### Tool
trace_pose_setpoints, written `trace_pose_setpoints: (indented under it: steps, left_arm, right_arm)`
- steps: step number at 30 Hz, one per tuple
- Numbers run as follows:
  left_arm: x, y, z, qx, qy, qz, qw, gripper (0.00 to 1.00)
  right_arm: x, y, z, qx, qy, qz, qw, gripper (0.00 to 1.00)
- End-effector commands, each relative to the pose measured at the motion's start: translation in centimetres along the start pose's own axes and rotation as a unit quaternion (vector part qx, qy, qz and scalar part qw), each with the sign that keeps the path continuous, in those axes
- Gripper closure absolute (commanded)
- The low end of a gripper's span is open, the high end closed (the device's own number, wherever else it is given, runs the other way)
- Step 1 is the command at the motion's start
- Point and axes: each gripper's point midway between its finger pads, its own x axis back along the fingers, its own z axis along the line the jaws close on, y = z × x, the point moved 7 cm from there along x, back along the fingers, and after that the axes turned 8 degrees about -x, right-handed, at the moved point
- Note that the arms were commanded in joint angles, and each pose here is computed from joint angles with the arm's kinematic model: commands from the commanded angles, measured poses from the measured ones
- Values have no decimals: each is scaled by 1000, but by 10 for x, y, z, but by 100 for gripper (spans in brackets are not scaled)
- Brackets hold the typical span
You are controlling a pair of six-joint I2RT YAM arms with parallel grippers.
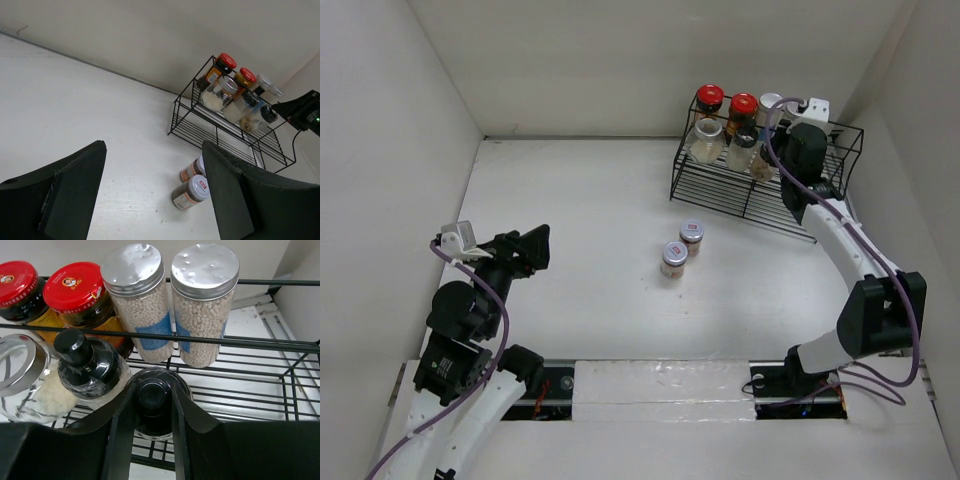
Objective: Organize the condiment bottles
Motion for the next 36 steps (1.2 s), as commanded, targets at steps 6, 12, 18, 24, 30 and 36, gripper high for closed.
trace_pose_setpoints:
  steps: [6, 12, 18, 24, 30, 36]
  left_arm:
    - [-5, 2, -1, -5, 0, -11, 1000, 27]
    - [-7, 1, -1, -6, 2, -7, 1000, 27]
    - [-7, 1, -1, -6, 2, -7, 1000, 27]
    - [-8, -1, -1, -7, 3, -2, 1000, 27]
    - [-8, -1, -2, -7, -1, -1, 1000, 27]
    - [-10, -2, -2, -13, 0, 3, 1000, 27]
  right_arm:
    - [11, 42, 4, -18, 9, -76, 997, 34]
    - [54, 63, 17, -24, 45, -109, 993, 17]
    - [116, 5, 54, -17, 180, -48, 982, 92]
    - [168, -91, 92, 59, 285, 92, 952, 29]
    - [207, -158, 95, 139, 314, 215, 914, 0]
    - [190, -196, 106, 143, 301, 256, 908, 0]
